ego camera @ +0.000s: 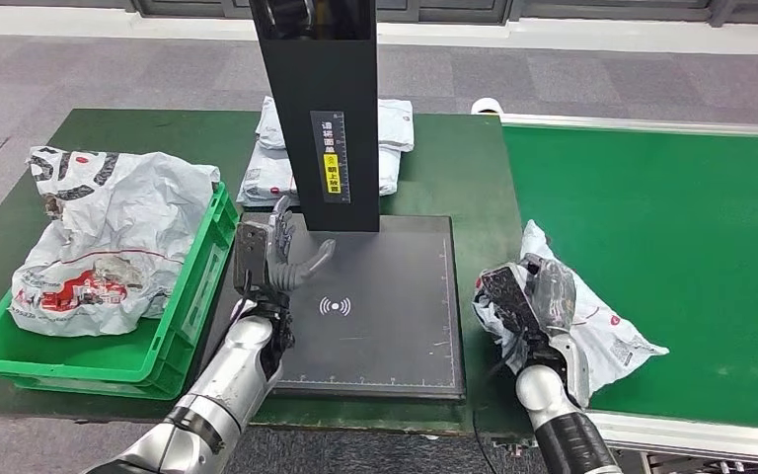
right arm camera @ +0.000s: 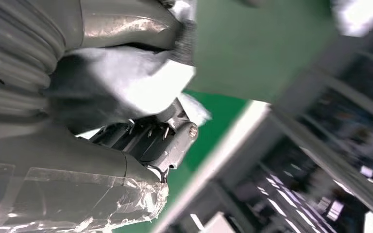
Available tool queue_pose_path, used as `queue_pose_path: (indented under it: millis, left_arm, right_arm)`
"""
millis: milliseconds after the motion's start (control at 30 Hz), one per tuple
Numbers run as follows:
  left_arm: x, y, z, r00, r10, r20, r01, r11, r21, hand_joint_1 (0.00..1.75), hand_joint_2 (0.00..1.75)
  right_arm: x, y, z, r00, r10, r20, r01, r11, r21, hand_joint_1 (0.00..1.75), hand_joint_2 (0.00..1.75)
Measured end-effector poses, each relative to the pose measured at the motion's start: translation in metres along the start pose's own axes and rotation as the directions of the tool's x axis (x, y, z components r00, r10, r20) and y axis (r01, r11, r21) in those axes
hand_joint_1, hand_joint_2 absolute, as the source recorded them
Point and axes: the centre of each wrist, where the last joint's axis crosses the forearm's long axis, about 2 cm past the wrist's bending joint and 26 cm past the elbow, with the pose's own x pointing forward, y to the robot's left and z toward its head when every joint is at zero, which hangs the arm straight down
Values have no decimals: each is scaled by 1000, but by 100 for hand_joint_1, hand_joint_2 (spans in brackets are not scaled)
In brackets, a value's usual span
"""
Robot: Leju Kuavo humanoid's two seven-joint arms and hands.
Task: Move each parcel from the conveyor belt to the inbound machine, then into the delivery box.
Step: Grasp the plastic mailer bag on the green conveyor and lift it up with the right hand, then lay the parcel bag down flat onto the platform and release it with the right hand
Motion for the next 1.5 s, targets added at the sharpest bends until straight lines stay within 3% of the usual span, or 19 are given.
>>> queue_pose_path:
  millis: [200,467,700,867,1133,1333,1367,1500]
  left_arm:
    - [2,-5,-3,1000,15,14,-15,1000,7,0,175]
    - [8,-12,-12,999,33,29,-34,999,9,0,175]
    - [7,-12,-12,999,36,20,-37,999,18,0,175]
    - [6,-12,-11,999,39,14,-39,999,21,0,175]
    - [5,-11,-11,998,48,29,-50,998,45,0,175]
    - [5,-10,-11,998,50,35,-52,997,55,0,175]
    - [5,-10,-12,998,49,36,-51,997,58,0,175]
    - [5,-5,-12,998,27,61,-32,996,86,0,175]
  right_arm:
    - [38,3,-32,990,-80,120,81,997,-10,175,175]
    - [112,26,-77,942,-201,269,165,975,148,175,175]
    - [145,48,-81,914,-250,318,158,944,289,175,175]
    - [154,55,-80,906,-272,324,156,927,340,175,175]
    - [179,72,-74,873,-376,310,157,819,552,175,175]
    - [183,80,-67,866,-396,307,148,788,598,175,175]
    - [182,80,-66,866,-397,305,146,783,604,168,175]
    - [178,85,-62,873,-380,306,116,771,626,0,175]
